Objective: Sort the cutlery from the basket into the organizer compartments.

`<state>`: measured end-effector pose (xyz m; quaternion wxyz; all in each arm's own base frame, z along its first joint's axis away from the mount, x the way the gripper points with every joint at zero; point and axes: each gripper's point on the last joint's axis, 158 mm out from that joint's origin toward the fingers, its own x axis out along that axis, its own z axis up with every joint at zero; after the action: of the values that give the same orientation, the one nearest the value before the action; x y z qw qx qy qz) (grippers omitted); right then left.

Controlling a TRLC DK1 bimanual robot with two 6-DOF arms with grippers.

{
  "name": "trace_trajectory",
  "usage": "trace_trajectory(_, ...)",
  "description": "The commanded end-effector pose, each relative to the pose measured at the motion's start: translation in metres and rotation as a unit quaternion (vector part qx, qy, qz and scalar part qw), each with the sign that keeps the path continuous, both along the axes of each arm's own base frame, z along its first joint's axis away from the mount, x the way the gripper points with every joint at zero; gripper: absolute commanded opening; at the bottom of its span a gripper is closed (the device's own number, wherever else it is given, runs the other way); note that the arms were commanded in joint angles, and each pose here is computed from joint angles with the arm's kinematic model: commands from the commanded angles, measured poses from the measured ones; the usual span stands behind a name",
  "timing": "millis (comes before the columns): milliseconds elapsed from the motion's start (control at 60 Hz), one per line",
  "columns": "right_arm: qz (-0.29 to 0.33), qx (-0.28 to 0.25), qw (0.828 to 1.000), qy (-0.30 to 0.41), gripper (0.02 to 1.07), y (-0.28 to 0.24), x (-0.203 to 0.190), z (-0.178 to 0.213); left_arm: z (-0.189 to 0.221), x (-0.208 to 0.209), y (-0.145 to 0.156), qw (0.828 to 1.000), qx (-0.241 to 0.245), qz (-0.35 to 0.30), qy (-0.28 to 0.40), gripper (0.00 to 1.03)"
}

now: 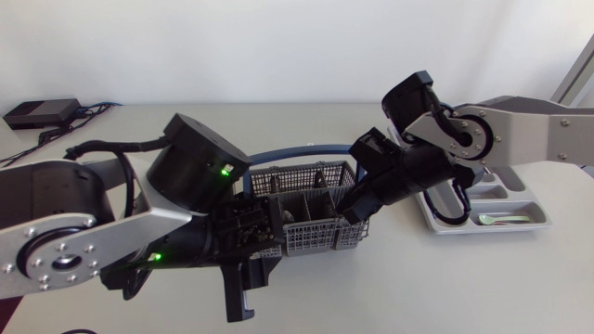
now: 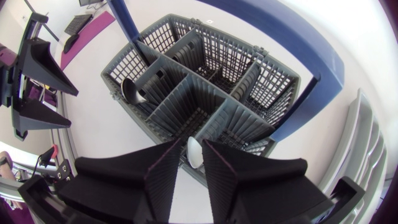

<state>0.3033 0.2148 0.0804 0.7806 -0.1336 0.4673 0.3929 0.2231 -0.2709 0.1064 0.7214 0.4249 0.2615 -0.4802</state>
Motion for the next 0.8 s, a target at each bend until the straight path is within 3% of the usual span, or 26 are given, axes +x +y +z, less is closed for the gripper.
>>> trace_trajectory(0,-0.009,-0.009,1.0,0.017,0.29,0.0,-0.004,-0.012,-0.006,-0.003,0.006,1.0,0.003,0.0,0.004,0.54)
trace_trajectory(83,-0.011,-0.015,1.0,0.017,0.27,-0.003,-0.004,-0.014,-0.007,-0.004,0.006,1.0,0.003,0.0,0.005,0.54)
trace_trajectory(300,-0.012,-0.025,0.999,0.021,0.08,-0.006,-0.005,-0.019,-0.007,-0.005,0.006,1.0,0.001,-0.002,0.008,0.54)
trace_trajectory(467,-0.008,-0.023,1.0,0.019,0.08,-0.003,-0.008,-0.016,-0.007,-0.006,0.007,1.0,0.001,-0.002,0.007,0.54)
trace_trajectory(783,0.003,0.01,1.0,-0.004,0.08,0.008,-0.008,0.027,-0.006,-0.007,0.007,1.0,-0.002,-0.001,0.007,0.54)
